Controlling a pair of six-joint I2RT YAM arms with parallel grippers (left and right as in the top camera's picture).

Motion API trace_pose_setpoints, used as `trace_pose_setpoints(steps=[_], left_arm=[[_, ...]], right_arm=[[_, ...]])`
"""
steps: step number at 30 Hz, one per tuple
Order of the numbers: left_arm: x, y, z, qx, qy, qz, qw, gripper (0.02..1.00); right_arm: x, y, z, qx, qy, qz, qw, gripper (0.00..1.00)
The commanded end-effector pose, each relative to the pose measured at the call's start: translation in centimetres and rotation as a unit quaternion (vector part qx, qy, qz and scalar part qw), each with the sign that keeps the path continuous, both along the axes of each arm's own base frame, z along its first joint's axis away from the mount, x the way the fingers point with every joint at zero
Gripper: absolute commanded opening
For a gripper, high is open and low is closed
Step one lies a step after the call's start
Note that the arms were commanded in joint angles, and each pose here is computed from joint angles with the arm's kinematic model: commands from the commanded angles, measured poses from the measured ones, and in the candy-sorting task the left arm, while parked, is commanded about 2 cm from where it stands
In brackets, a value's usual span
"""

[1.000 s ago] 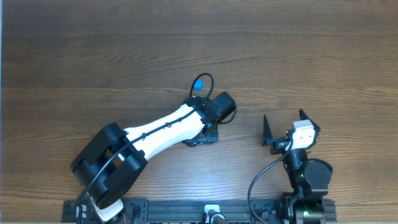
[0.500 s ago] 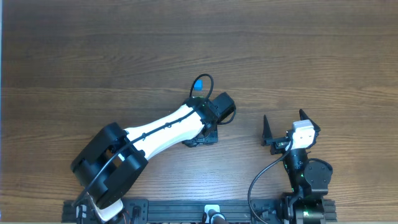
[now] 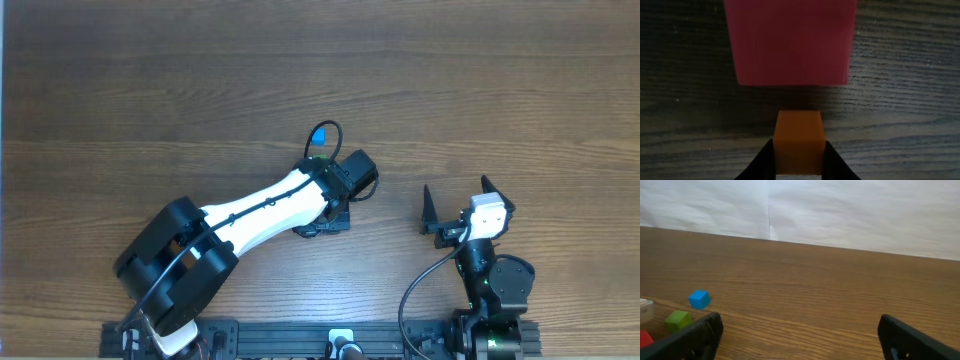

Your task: Stack Cubes

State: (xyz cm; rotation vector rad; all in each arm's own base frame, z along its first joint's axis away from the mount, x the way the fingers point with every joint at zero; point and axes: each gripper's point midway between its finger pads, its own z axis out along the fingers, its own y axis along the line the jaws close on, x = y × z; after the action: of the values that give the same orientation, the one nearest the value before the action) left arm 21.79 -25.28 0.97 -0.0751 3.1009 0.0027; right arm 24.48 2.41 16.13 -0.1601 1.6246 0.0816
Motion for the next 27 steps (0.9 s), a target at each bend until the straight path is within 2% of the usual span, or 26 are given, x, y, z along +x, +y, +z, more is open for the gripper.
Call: trace_pose_setpoints(steps=[1, 8, 16, 21, 27], left_arm=[[-0.4, 0.4, -0.7, 0.007, 0.01, 0.003, 1.0, 0.134], [-0.2, 0.2, 0.3, -0.004, 0.001, 0.003, 1.0, 0.106], [0.5, 0.6, 5.0, -0.031, -0.039, 0.019, 0.999, 0.091], [2.2, 0.9, 8.6, -0.026, -0.065, 0.032, 0.997, 0.077], [4.8, 0.3, 10.8, -0.05, -0.093, 0.041, 0.994, 0.075]], right_arm=[[0.0, -0.1, -0.1, -0.001, 0.0, -0.001, 1.0, 0.993], [0.0, -0.1, -0.1, -0.001, 0.0, -0.001, 1.0, 0.993], [0.0, -0.1, -0.1, -0.001, 0.0, -0.001, 1.0, 0.993], [0.0, -0.1, -0.2, -0.001, 0.0, -0.001, 1.0, 0.991], [0.0, -0.1, -0.2, -0.001, 0.0, -0.001, 1.0, 0.993]])
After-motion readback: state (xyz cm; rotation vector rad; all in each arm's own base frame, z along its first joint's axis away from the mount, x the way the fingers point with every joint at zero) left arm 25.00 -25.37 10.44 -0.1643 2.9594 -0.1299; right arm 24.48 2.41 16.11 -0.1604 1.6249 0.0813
